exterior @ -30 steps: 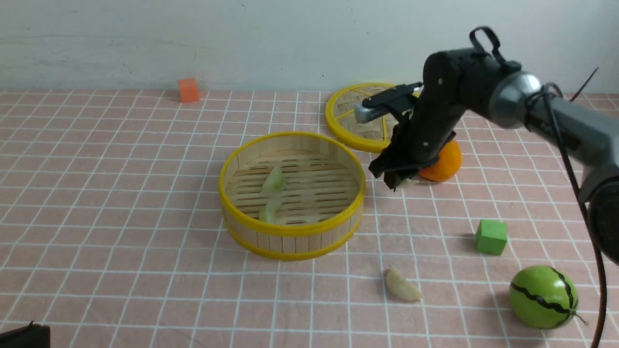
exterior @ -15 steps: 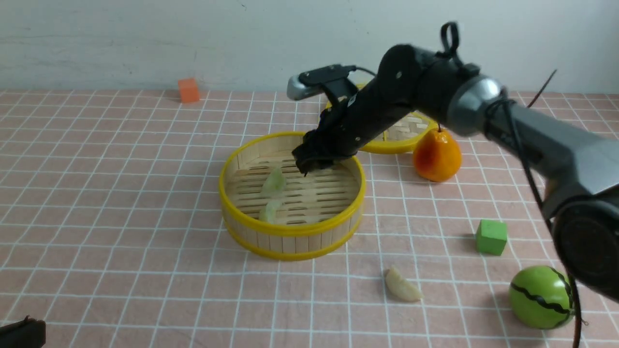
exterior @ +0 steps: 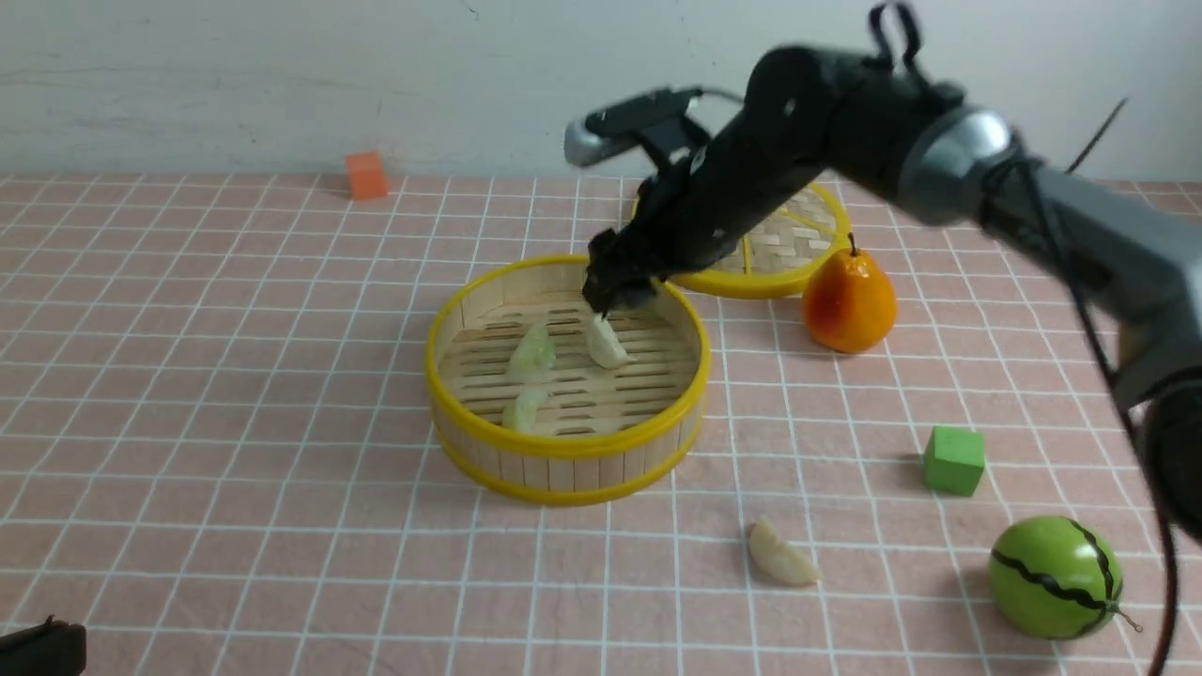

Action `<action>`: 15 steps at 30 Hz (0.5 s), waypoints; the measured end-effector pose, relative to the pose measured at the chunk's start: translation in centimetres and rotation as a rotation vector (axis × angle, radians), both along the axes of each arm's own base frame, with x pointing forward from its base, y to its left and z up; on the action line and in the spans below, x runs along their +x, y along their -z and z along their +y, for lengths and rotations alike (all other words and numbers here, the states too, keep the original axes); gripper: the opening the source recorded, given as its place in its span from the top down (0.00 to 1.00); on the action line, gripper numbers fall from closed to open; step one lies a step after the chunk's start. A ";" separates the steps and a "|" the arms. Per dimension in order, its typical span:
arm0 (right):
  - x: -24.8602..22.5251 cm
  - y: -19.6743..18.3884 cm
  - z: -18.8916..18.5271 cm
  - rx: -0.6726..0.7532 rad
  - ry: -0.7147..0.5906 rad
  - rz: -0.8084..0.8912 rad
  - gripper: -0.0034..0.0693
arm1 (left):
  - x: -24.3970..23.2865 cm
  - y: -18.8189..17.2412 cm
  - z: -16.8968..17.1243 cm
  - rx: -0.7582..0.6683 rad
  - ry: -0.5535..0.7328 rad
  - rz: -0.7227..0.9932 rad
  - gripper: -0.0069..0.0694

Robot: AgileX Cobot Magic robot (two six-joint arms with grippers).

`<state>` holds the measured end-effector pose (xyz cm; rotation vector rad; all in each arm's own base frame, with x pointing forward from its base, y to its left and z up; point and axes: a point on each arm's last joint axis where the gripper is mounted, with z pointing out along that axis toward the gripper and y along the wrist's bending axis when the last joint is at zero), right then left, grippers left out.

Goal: Put the dumplings into the steamer on the table with the pink tablecloth.
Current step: 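Reach for and grasp a dumpling lying on the table beside the steamer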

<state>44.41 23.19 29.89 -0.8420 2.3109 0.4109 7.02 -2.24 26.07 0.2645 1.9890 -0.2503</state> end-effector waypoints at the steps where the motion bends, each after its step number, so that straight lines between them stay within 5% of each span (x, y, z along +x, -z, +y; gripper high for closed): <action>1: -0.9 -2.2 -0.6 -0.017 0.004 -0.026 0.17 | 0.0 0.0 0.0 0.000 0.000 -0.001 0.93; 4: -3.3 -6.9 -3.0 -0.102 0.083 -0.056 0.18 | 0.0 -0.1 0.0 -0.004 0.002 -0.009 0.93; 8: -4.0 -7.4 -5.6 -0.193 0.243 0.020 0.18 | 0.1 -0.2 -0.1 -0.012 0.007 -0.025 0.93; 13: -4.6 -1.0 -5.5 -0.254 0.246 0.252 0.18 | 0.1 -0.3 -0.1 -0.017 0.009 -0.030 0.93; 15: -6.6 4.1 -3.9 -0.297 0.149 0.426 0.18 | 0.1 -0.3 -0.1 -0.018 0.009 -0.030 0.93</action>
